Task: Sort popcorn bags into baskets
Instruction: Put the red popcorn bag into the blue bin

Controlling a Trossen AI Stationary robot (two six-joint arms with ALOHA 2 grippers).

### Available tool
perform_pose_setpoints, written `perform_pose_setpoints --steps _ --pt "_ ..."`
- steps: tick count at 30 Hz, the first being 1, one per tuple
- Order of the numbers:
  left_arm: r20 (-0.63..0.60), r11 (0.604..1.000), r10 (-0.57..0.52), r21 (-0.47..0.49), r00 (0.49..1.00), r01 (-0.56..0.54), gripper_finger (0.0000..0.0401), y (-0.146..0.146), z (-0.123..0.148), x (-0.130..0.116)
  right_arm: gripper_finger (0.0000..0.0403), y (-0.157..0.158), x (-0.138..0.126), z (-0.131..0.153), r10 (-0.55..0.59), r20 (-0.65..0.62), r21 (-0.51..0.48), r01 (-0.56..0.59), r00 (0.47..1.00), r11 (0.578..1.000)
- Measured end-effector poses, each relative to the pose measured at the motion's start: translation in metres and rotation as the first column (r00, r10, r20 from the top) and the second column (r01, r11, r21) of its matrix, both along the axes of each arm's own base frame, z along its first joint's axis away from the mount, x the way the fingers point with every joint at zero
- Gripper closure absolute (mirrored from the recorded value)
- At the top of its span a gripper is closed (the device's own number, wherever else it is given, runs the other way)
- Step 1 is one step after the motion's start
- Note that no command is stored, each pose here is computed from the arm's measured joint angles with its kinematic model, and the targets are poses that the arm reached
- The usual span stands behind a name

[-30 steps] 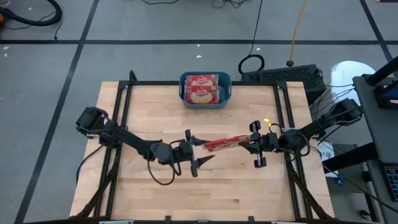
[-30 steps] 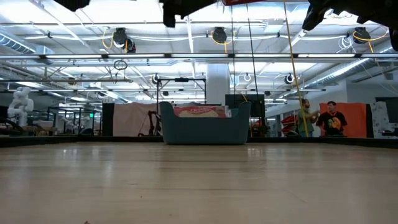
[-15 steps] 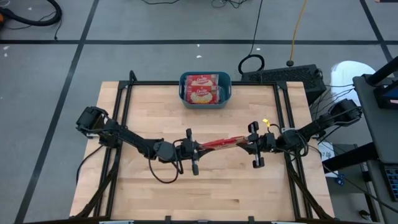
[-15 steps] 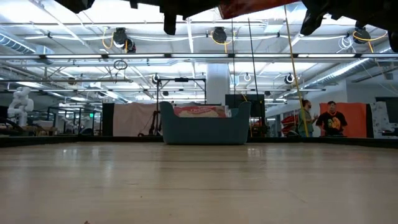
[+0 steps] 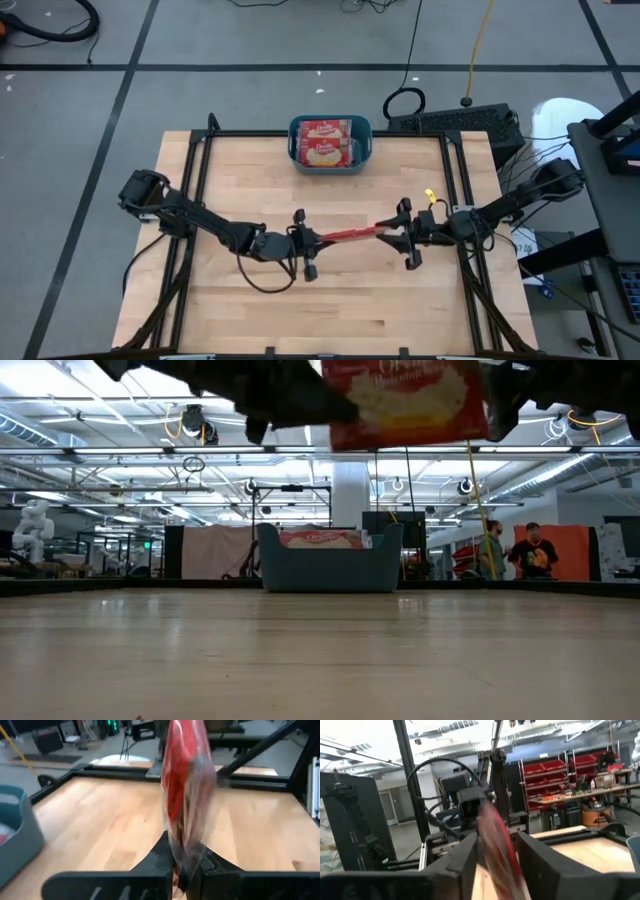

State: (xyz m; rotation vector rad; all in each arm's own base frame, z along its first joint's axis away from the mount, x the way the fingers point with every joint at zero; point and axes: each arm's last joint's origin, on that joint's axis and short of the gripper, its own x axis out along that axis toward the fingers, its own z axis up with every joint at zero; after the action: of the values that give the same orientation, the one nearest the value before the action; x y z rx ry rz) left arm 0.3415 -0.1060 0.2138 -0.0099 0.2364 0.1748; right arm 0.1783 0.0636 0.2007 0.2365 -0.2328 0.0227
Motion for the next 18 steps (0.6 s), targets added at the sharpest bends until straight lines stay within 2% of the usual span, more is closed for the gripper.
perform_pose_setpoints --steps 5,9,11,14,18 --pt "-0.062 0.999 0.008 -0.041 0.998 -0.011 0.0378 -0.001 0.009 -0.012 0.0234 -0.002 -0.006 0.002 0.004 -0.043 0.012 -0.004 0.999 1.000" --pt "-0.131 0.998 0.009 -0.059 0.991 -0.017 0.0370 0.000 0.010 -0.021 0.0225 -0.004 -0.008 0.010 -0.003 -0.090 0.000 0.003 0.996 1.000" --pt "-0.165 0.997 0.018 -0.075 0.986 -0.031 0.0374 0.001 0.009 -0.024 0.0225 -0.002 -0.004 0.018 -0.016 -0.159 -0.009 0.015 0.987 1.000" --pt "-0.212 0.996 0.030 -0.080 0.977 -0.048 0.0381 0.002 0.005 -0.026 0.0225 0.003 0.010 0.038 -0.045 -0.310 -0.048 0.031 0.950 0.998" --pt "-0.210 0.995 0.027 -0.087 0.977 -0.046 0.0377 0.002 0.004 -0.025 0.0225 0.012 0.030 0.066 -0.085 -0.527 -0.131 0.018 0.846 0.991"
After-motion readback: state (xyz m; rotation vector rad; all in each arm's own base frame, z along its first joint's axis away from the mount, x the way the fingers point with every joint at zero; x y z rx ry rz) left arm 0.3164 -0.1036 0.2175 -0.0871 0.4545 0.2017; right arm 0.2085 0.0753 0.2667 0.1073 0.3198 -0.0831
